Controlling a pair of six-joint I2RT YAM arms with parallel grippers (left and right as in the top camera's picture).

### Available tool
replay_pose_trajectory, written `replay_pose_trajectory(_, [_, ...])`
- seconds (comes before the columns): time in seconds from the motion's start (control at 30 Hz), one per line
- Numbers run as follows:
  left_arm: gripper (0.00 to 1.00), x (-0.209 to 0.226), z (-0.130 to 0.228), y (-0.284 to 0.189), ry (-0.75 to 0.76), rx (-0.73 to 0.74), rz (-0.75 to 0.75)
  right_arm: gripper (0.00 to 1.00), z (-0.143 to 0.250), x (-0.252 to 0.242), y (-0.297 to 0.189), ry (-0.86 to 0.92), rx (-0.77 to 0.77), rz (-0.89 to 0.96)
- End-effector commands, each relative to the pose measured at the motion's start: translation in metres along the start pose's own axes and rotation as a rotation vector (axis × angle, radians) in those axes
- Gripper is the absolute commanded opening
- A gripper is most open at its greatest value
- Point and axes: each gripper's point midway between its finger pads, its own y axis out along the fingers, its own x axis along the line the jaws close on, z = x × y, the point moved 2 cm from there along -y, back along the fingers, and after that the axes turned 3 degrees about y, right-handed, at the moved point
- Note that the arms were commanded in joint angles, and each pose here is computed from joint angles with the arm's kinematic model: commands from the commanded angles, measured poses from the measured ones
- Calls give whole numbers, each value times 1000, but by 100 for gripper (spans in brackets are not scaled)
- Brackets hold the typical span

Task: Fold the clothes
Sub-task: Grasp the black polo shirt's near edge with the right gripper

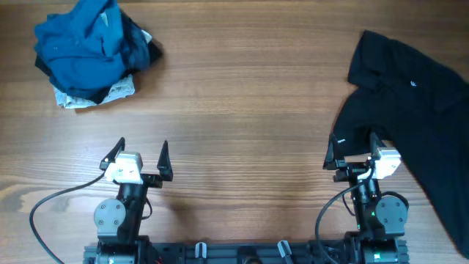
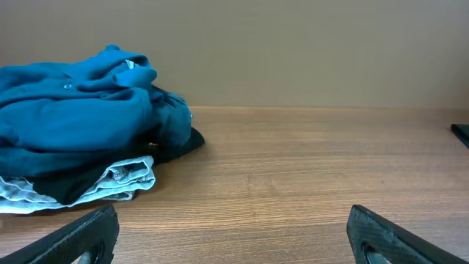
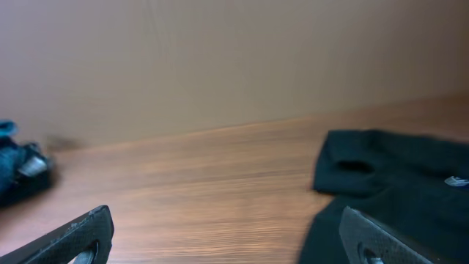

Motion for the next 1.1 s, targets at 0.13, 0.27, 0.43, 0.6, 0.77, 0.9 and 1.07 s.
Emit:
replay_pose_trajectory(0.13, [100,1,2,0,18,8,-7,100,0,6,0,744,16,-40])
replay_pose_trajectory(0.27, [100,1,2,0,18,8,-7,100,0,7,0,858,22,-44])
replay_pose_trajectory(0.43, [100,1,2,0,18,8,-7,100,-9,23,-2,752,30,-150])
replay_pose_trajectory(0.6, [100,1,2,0,18,8,-7,99,-51,33,-10,528,-74,-190])
replay_pose_trajectory(0.77, [100,1,2,0,18,8,-7,99,-68,0,-13,530,-42,108])
replay_pose_trajectory(0.9, [100,1,2,0,18,8,-7,100,-81,-25,-16,486,25,356])
replay_pose_trajectory(1.07, [100,1,2,0,18,8,-7,100,-90,-57,-24,452,161,711])
